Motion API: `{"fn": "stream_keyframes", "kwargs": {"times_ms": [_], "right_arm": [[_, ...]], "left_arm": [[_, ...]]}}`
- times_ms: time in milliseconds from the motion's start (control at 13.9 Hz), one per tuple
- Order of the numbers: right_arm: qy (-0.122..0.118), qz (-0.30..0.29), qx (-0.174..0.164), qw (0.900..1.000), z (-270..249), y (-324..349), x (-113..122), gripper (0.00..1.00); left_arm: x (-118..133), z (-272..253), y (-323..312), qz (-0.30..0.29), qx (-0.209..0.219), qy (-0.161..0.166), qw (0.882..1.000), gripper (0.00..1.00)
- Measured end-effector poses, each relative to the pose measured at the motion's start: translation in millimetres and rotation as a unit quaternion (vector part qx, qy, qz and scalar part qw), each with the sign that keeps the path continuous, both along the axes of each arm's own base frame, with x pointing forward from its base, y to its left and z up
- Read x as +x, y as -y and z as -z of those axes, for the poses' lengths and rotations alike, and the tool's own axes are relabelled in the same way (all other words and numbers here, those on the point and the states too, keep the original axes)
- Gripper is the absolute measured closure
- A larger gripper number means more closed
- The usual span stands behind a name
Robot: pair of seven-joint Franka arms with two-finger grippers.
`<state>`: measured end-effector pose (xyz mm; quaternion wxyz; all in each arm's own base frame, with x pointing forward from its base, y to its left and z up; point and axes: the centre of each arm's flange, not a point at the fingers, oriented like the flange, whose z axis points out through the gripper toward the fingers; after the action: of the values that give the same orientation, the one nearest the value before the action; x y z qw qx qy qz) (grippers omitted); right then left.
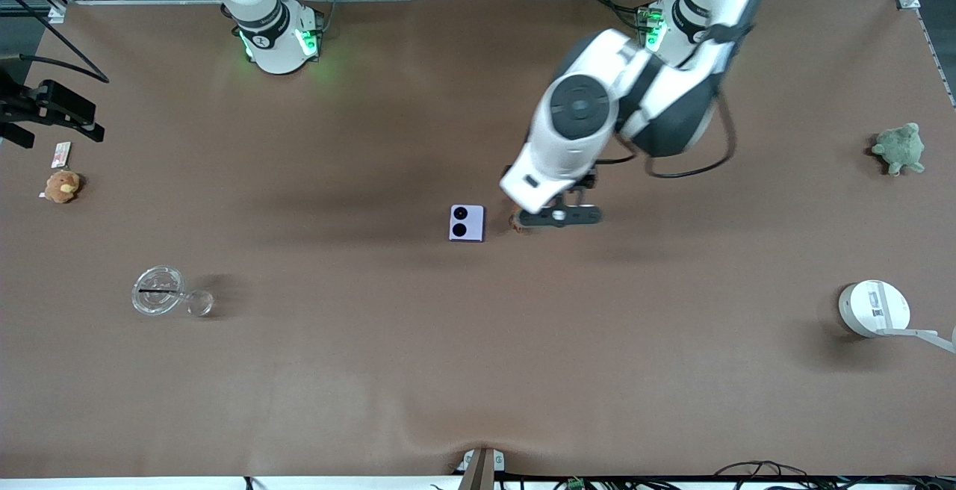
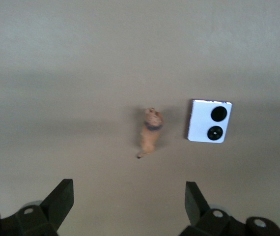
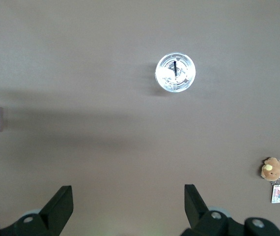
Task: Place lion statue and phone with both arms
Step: 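Reach the left gripper down over the brown lion statue, then grasp the lion with the left gripper while the right gripper reaches out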
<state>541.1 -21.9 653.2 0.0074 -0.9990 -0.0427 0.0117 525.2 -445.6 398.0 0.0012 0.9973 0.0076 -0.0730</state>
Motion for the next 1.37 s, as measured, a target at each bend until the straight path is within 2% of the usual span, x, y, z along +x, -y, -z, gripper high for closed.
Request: {"fn": "stream_keyframes", "kwargs": {"times_ms": [288, 720, 1080, 1368], "right_arm": [[-0.003, -0.001, 0.000, 1.000, 4, 0, 2, 0.00], [0.002, -0.001, 0.000, 1.000, 3, 0, 4, 0.00], [0.002, -0.001, 0.000, 1.000, 3, 0, 4, 0.00], [0.001, -0.001, 0.000, 1.000, 5, -1, 5, 0.00]], "left_arm": [[-11, 55, 28, 0.023, 0.010, -0.006, 1.000, 0.00], [-2, 127, 38, 0.034, 0.000, 0.007, 0.999, 0.00], [-17, 180, 41, 0.055, 0.017, -0.016, 0.998, 0.00], [-23, 202, 38, 0.063, 0.026, -0.030, 0.997, 0.00]]}}
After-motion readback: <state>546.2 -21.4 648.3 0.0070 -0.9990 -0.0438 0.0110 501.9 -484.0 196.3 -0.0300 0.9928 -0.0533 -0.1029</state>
